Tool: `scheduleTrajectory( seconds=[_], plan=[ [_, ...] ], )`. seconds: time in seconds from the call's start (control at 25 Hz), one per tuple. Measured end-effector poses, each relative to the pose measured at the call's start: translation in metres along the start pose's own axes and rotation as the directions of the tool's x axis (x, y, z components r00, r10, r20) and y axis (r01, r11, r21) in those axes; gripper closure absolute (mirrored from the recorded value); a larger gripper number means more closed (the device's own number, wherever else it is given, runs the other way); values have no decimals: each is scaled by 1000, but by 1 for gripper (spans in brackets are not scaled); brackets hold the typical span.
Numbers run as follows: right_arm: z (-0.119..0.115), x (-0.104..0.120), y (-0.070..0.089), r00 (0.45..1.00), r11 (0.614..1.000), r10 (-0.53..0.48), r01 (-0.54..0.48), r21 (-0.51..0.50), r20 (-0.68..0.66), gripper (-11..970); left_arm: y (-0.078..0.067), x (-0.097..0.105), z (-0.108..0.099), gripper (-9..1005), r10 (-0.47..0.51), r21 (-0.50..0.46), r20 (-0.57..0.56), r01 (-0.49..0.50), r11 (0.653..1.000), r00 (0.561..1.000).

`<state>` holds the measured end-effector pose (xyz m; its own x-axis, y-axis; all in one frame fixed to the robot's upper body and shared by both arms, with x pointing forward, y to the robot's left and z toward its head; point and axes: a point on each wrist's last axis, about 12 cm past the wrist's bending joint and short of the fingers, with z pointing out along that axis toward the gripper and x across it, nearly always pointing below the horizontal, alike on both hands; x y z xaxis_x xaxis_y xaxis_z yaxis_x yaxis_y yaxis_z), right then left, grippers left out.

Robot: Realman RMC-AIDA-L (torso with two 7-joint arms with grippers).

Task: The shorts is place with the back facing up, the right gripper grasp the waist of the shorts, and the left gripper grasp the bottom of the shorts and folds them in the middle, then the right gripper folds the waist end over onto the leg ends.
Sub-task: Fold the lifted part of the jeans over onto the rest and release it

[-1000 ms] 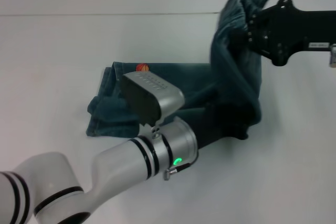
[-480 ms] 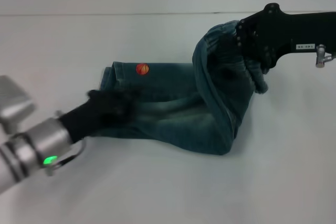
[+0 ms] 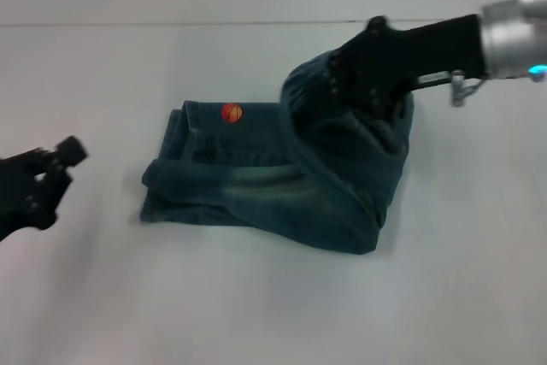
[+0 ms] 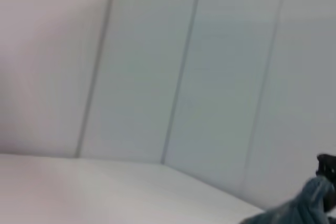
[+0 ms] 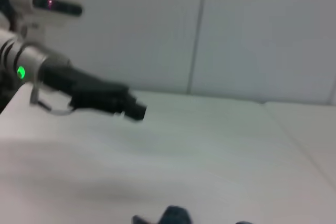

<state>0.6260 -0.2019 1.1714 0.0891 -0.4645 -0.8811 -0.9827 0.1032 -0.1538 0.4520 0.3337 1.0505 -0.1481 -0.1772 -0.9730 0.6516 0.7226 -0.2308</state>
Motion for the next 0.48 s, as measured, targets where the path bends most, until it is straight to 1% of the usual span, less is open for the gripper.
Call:
scheduleTrajectory(
  seconds=[0.12, 0.24, 0.36, 0.48],
  plan=[
    [24, -14, -2, 997, 996, -55, 51, -70, -51, 877, -2, 3, -14, 980, -4, -36, 13, 4, 999, 1000],
    [50, -29, -1, 987, 985, -137, 126, -118, -88, 874, -5, 7, -19, 980, -6, -48, 11, 6, 999, 1000],
    [77, -38, 5, 966, 964, -229, 207, -169, -122, 872, -7, 10, -21, 980, -12, -52, 12, 12, 999, 1000],
    [102, -43, 14, 943, 942, -288, 247, -228, -168, 869, -8, 10, -22, 980, -16, -53, 12, 16, 998, 1000]
  ],
)
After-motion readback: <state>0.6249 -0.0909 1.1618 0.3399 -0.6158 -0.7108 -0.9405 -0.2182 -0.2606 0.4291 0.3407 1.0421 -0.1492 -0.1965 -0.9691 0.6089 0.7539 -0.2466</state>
